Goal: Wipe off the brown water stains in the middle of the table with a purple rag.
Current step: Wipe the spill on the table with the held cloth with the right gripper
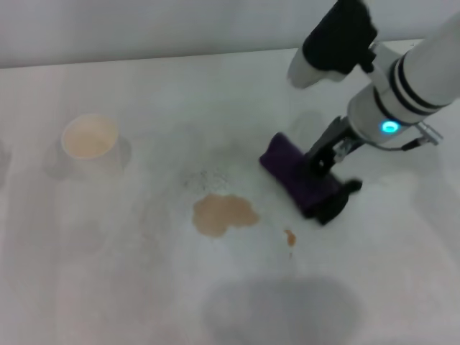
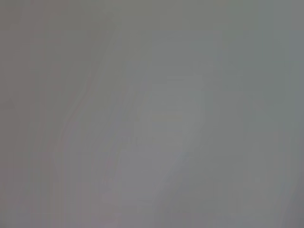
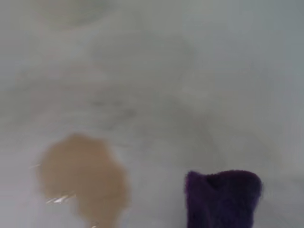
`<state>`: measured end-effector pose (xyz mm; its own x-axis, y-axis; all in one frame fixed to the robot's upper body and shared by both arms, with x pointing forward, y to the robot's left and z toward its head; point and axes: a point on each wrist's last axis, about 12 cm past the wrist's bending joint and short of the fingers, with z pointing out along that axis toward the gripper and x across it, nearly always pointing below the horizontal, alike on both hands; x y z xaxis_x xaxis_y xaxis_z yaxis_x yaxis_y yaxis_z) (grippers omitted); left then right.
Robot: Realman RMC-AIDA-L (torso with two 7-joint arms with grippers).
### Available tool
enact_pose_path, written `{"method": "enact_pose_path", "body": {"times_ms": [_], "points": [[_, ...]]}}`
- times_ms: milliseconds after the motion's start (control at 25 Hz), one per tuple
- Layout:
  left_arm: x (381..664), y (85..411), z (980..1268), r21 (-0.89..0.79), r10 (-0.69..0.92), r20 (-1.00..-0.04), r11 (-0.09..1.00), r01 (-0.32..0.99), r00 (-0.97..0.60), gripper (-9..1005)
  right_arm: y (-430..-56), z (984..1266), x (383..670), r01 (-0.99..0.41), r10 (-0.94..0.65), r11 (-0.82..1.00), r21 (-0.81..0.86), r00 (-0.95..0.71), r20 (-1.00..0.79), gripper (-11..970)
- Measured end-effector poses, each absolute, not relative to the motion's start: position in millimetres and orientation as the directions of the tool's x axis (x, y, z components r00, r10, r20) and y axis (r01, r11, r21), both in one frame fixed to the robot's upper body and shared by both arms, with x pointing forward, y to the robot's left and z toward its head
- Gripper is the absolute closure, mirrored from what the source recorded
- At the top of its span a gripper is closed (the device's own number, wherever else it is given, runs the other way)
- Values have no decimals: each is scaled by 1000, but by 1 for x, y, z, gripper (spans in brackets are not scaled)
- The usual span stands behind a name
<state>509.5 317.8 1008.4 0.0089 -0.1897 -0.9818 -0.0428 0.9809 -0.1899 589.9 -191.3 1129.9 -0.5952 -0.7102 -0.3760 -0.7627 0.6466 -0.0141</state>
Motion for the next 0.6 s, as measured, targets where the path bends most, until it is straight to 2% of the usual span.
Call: {"method": "enact_pose_path", "body": {"times_ms": [280,600], "points": [[513,315,1010,-196,-196,-980,980,-35,15,112,-174,1117,580,-835,-790,551,17,-527,-314,870],[515,314,1012,-207,-207,-978,978,-28,23,113,-151,1101,560,-899,-861,420,126,-438,-257,871]]}}
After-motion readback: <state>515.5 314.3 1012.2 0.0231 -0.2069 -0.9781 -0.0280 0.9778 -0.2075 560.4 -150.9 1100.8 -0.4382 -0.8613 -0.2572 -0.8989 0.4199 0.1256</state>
